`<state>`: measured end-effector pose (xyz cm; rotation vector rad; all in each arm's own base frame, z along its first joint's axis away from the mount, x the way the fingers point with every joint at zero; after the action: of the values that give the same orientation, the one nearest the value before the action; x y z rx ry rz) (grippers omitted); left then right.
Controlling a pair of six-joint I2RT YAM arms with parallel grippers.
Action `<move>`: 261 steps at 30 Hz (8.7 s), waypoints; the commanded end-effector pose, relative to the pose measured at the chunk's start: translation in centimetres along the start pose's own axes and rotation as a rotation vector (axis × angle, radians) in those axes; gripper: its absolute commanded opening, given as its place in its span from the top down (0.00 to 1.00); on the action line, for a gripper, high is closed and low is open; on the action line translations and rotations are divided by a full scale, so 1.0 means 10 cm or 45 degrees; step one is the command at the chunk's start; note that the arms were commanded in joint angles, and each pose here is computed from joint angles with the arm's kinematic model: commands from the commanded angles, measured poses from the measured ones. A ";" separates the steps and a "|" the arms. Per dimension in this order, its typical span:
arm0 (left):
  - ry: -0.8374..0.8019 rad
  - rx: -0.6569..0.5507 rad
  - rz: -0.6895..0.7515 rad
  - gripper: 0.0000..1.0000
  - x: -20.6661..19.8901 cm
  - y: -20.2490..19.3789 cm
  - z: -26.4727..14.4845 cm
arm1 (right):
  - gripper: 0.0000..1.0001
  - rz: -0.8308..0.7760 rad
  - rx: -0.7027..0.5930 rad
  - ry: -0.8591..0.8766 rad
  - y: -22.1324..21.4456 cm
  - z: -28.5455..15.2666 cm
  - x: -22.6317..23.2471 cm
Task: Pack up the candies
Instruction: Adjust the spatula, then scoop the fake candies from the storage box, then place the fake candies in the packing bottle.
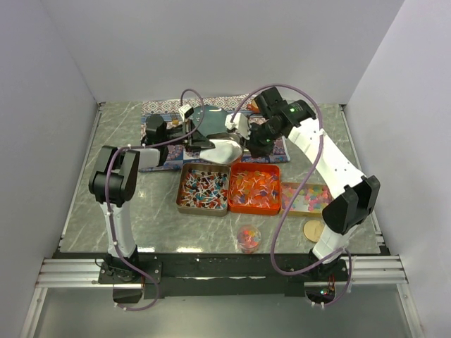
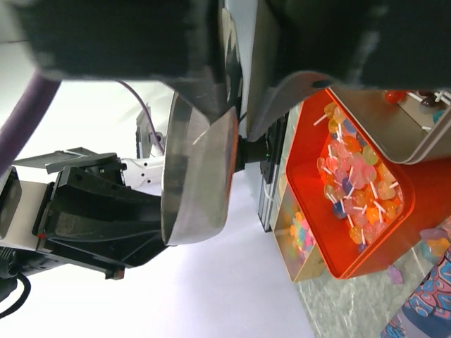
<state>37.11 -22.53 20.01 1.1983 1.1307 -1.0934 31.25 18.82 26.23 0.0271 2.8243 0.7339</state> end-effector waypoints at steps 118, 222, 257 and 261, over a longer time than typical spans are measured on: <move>1.145 -0.618 -0.281 0.99 1.37 -0.91 -1.28 | 1.00 -0.077 0.275 0.290 -1.00 1.04 0.74; 1.053 -0.068 0.163 0.65 0.84 -0.28 -1.67 | 1.00 0.325 -0.985 0.018 -1.00 0.10 0.92; 1.066 -0.147 0.258 0.61 0.60 -0.26 -1.67 | 1.00 -0.129 -0.506 -0.022 -1.27 -0.28 1.70; 1.075 -0.157 0.269 0.61 0.60 -0.21 -1.68 | 1.00 -0.158 -0.434 -0.021 -1.35 -0.28 1.81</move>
<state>34.33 -6.32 12.24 1.6720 1.6589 -0.3829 14.53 7.27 18.23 -0.0919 2.6255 1.2122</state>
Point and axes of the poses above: each gripper's point midway between its finger pads, its own z axis out along the fingers, its own x axis along the line the jaws close on, y = z × x, the point moved 4 cm from there along -z, back along the fingers, and after that the axes turned 8 degrees about -z, right-handed, at the moved point
